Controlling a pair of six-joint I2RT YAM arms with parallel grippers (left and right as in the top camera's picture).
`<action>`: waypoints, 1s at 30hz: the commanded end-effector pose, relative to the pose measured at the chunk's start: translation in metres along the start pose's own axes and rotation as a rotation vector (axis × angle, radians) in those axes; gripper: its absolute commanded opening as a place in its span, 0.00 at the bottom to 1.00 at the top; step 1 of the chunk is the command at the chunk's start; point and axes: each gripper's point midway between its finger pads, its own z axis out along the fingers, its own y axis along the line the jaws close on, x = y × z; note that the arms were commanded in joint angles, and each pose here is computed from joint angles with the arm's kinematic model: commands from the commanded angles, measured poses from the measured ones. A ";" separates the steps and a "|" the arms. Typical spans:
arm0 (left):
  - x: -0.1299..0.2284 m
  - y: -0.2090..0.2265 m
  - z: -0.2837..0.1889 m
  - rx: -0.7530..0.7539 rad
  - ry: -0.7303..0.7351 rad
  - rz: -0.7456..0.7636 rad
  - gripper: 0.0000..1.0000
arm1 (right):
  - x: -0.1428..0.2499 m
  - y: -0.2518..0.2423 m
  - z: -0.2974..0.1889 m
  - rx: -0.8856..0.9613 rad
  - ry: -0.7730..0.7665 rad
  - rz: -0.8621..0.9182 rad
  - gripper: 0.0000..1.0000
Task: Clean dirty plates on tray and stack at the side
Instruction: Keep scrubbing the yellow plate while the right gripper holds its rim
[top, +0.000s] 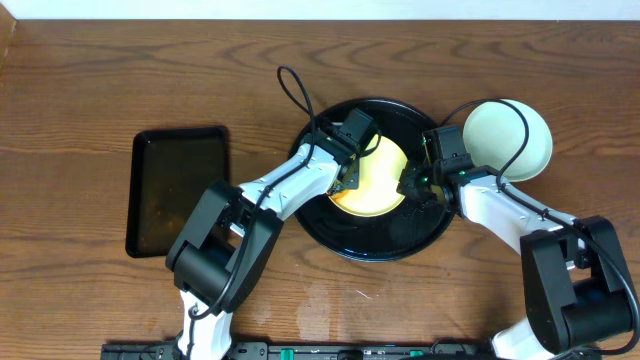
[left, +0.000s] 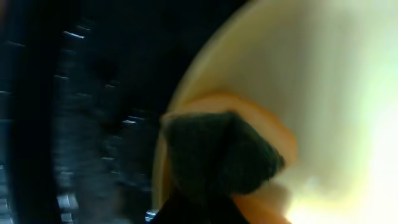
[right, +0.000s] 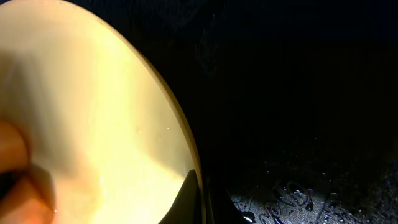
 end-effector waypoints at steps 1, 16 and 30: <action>-0.015 0.035 -0.008 -0.162 -0.082 0.015 0.08 | 0.000 -0.012 0.004 0.060 -0.007 0.015 0.01; -0.073 0.079 -0.167 -0.022 -0.414 -0.174 0.07 | -0.025 0.019 -0.048 -0.028 -0.118 -0.131 0.01; -0.045 0.045 -0.152 0.290 -0.169 -0.163 0.07 | -0.056 0.031 -0.113 0.032 -0.241 -0.230 0.01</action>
